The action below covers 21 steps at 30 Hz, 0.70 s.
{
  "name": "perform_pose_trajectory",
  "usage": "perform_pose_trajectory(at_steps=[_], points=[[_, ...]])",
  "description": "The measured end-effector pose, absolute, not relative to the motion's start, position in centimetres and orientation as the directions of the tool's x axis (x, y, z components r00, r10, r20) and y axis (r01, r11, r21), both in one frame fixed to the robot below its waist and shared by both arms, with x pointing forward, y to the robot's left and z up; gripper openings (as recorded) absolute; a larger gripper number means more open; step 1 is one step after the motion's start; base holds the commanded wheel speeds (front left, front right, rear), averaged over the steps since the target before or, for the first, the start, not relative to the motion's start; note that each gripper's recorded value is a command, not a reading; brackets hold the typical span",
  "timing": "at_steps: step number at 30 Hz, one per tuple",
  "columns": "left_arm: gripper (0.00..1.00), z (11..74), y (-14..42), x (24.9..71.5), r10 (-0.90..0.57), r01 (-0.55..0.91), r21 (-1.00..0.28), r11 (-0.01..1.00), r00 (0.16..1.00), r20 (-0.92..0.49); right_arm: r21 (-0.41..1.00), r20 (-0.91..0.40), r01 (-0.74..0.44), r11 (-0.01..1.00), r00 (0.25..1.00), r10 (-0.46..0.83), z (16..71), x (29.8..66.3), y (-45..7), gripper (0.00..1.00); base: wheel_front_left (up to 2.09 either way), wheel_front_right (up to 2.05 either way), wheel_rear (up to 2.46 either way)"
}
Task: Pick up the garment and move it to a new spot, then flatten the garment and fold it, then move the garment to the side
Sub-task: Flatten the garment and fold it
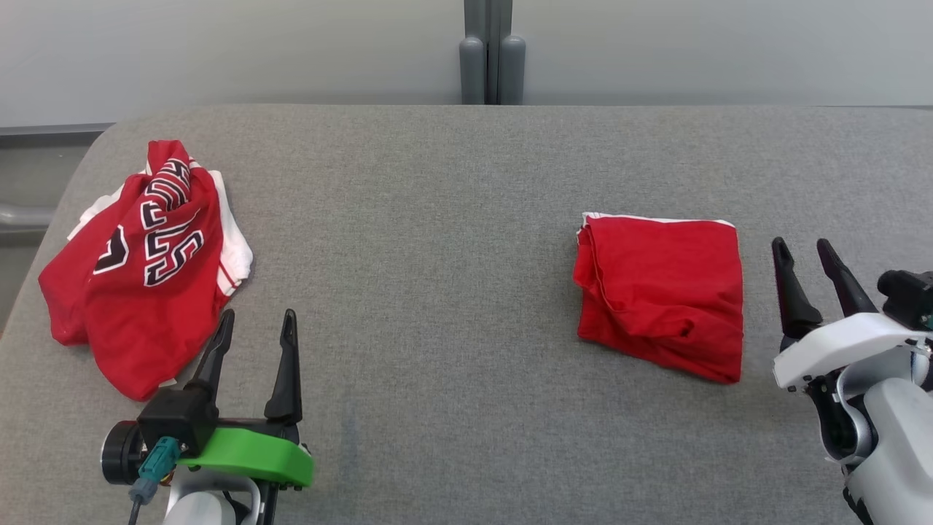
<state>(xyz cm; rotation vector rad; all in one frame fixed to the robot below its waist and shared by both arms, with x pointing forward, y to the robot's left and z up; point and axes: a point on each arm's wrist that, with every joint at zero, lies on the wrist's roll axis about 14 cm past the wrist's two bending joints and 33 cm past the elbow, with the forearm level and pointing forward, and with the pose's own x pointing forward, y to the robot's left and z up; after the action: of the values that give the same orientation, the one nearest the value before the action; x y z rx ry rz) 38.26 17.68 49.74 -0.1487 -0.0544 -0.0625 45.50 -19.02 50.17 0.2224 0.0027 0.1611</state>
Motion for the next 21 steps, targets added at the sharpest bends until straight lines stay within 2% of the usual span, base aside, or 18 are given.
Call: perform_pose_trajectory(at_steps=[1, 4, 10, 18, 21], points=[[1.00, 49.7, 17.6, 38.3, -0.059, 0.067, -0.146, 0.987, 0.997, 0.058, 0.223, 0.004, -0.139, 0.965, 0.990, 0.142, 49.8, 45.4, -19.6, 0.00, 0.00, 0.00, 0.00], [1.00, 49.5, 17.5, 38.3, -0.064, 0.071, -0.146, 0.987, 0.997, 0.051, 0.209, -0.046, -0.105, 0.972, 0.992, 0.117, 48.2, 45.3, -20.5, 0.00, 0.00, 0.00, 0.00], [1.00, 49.2, 17.4, 38.5, -0.068, 0.074, -0.144, 0.987, 0.997, 0.043, 0.167, -0.099, -0.130, 0.977, 0.984, 0.148, 46.7, 46.4, -19.2, 0.00, 0.00, 0.00, 0.00], [1.00, 48.9, 17.7, 38.4, -0.061, 0.065, -0.142, 0.988, 0.998, 0.031, 0.165, -0.184, -0.180, 0.970, 0.960, 0.209, 44.0, 47.4, -15.8, 0.00, 0.00, 0.00, 0.00], [1.00, 48.7, 17.9, 38.3, -0.053, 0.056, -0.147, 0.988, 0.998, 0.023, 0.209, -0.202, -0.196, 0.958, 0.950, 0.238, 43.1, 47.6, -13.6, 0.00, 0.00, 0.00, 0.00]])
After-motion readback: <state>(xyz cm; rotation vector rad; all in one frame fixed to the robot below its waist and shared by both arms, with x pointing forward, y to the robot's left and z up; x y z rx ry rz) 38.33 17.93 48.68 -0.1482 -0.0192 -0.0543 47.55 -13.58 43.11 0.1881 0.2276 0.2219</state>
